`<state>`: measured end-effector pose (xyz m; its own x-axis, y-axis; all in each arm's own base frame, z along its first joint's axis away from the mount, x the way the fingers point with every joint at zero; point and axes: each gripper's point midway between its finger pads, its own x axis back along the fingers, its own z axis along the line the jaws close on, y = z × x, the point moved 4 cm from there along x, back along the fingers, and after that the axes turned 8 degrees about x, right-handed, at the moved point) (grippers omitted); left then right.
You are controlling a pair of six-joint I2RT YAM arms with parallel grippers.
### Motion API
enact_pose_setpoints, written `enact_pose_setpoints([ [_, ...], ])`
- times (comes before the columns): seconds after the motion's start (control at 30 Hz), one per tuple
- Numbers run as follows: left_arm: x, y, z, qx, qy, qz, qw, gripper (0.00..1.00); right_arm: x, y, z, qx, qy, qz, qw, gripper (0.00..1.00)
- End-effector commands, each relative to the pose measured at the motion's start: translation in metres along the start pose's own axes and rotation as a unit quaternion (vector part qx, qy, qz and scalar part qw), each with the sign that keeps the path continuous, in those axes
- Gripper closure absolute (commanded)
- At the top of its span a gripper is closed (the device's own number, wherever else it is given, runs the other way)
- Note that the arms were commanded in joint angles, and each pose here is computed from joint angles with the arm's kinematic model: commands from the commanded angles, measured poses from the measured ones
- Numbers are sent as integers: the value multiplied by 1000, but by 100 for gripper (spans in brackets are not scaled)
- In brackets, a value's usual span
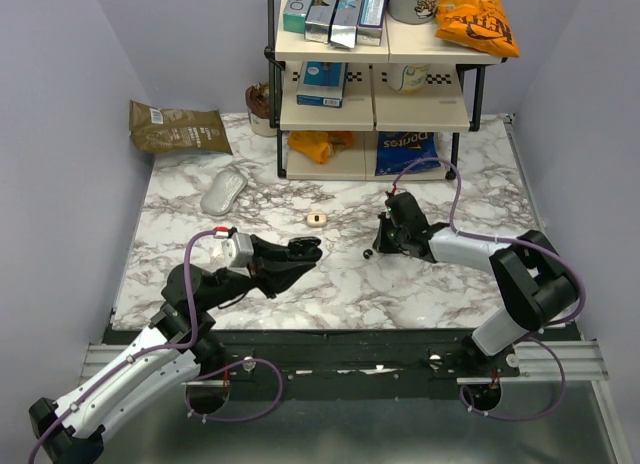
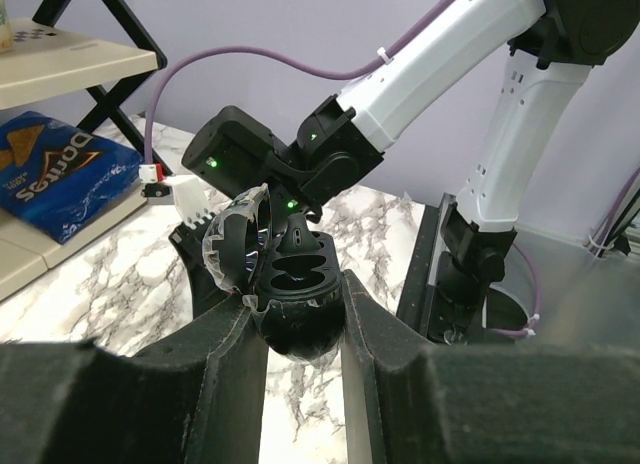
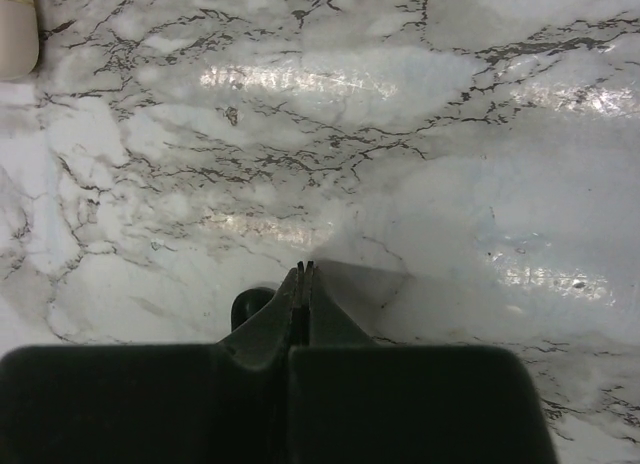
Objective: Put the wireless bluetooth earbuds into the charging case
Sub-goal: Pick up the earbud from the center of the board.
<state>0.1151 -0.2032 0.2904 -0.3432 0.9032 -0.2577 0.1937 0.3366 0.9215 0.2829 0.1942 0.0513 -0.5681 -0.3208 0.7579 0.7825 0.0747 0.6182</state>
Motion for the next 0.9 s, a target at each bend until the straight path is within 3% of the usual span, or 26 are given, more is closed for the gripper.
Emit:
enact_pose_setpoints([
  [0.0, -1, 4, -2, 2, -2, -12, 1000, 100, 4, -3, 8, 9, 41, -5, 999, 100],
  [0.87, 0, 1, -5, 7, -8, -11, 1000, 100, 19, -31, 28, 29, 102, -3, 994, 99],
])
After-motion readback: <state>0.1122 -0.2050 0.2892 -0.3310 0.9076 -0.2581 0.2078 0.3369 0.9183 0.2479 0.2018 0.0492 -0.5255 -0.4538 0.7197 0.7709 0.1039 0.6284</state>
